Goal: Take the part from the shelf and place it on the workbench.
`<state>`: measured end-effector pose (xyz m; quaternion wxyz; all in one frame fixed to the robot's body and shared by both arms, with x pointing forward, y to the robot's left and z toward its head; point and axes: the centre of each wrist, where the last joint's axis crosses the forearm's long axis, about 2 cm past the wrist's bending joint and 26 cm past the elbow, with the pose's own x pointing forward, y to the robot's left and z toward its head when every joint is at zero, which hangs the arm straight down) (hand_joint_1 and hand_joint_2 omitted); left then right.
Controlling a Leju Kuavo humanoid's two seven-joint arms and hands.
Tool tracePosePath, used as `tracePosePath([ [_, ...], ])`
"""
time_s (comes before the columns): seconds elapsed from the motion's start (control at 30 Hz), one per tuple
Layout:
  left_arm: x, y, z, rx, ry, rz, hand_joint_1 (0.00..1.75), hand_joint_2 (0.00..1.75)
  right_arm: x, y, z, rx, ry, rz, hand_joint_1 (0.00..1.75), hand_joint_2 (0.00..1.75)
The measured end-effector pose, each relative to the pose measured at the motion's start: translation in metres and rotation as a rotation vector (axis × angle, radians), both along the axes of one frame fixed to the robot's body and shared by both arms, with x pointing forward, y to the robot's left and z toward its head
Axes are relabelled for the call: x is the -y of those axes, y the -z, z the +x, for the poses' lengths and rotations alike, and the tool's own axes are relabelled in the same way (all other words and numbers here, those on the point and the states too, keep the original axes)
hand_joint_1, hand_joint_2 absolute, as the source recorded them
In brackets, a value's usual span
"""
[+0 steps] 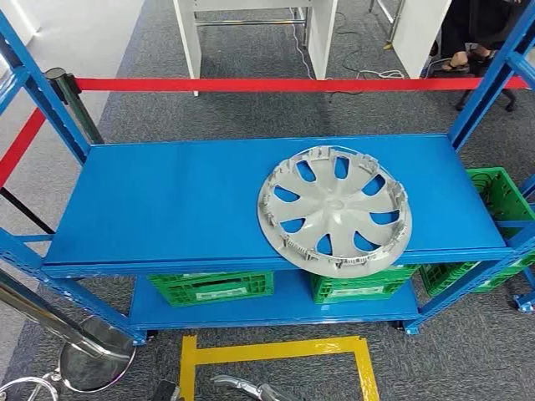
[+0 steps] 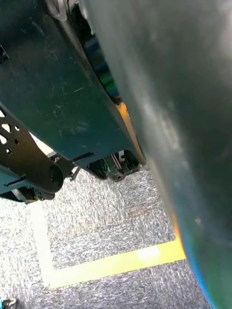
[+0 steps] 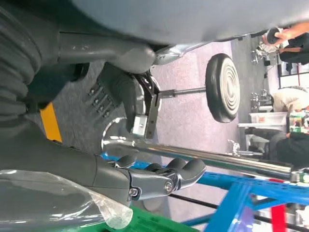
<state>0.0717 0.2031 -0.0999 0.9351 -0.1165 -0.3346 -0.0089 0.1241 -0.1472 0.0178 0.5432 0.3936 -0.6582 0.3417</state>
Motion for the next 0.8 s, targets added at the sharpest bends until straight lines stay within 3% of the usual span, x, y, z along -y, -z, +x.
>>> tracePosePath([
  [0.13,0.000,0.000,0.000,0.007,-0.008,0.009,0.00,0.00,0.001,-0.006,0.006,0.092,0.024,-0.021,0.00,1.75],
  [0.33,0.001,0.000,0.000,0.021,-0.019,0.023,0.00,0.00,0.005,-0.022,0.025,0.309,0.160,-0.075,0.00,1.75],
  [0.63,0.008,-0.002,0.004,0.049,-0.028,0.058,0.00,0.00,0.005,-0.041,0.038,0.702,0.575,-0.175,0.00,1.75],
  [0.8,0.010,-0.003,0.005,0.054,-0.023,0.047,0.00,0.00,0.004,-0.048,0.040,0.883,0.706,-0.222,0.00,1.75],
])
